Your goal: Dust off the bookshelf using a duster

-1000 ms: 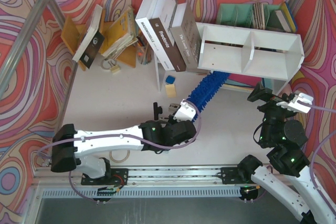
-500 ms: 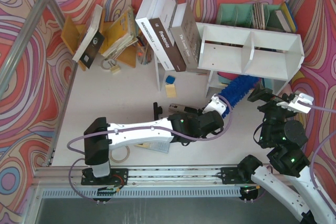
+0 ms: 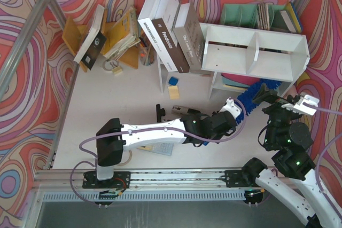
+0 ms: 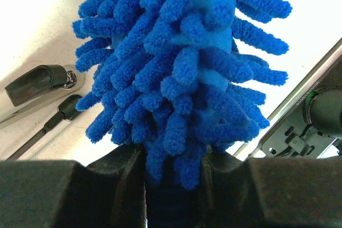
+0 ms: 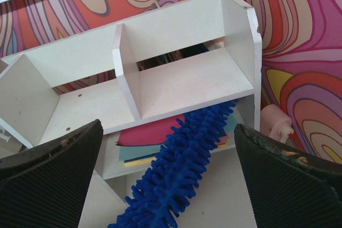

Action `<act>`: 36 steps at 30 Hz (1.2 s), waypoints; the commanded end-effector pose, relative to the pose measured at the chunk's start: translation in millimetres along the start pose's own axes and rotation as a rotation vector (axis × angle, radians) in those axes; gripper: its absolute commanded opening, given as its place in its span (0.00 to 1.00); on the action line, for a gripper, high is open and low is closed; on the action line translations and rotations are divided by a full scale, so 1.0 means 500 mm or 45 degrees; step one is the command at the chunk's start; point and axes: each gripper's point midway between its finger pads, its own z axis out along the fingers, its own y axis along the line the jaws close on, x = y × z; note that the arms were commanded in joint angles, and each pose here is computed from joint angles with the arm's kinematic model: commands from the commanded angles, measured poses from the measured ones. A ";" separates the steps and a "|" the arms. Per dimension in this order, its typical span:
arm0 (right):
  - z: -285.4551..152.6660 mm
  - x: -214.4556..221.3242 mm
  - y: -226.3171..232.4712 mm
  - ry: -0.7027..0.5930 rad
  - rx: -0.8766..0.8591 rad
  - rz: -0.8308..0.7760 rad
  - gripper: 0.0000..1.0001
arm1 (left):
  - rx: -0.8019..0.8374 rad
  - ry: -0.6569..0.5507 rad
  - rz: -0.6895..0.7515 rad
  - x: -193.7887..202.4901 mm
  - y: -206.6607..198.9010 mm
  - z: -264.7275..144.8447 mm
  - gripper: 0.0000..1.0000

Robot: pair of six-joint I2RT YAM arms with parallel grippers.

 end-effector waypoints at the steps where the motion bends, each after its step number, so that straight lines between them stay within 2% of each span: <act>1: 0.000 -0.008 -0.003 -0.014 0.011 0.021 0.99 | 0.086 -0.171 -0.037 -0.069 -0.029 -0.021 0.00; 11: 0.001 -0.006 0.001 -0.010 0.003 0.015 0.99 | -0.177 -0.249 -0.191 -0.026 0.105 -0.079 0.00; 26: 0.002 -0.004 0.002 -0.007 0.005 0.013 0.99 | -0.393 -0.316 -0.427 0.037 0.196 -0.109 0.00; 29: 0.002 -0.005 0.002 -0.008 0.005 0.013 0.99 | -0.409 -0.314 -0.460 0.036 0.200 -0.102 0.00; 36: 0.000 -0.008 -0.002 -0.014 0.007 0.020 0.99 | -0.424 -0.172 -0.468 0.072 0.211 -0.062 0.00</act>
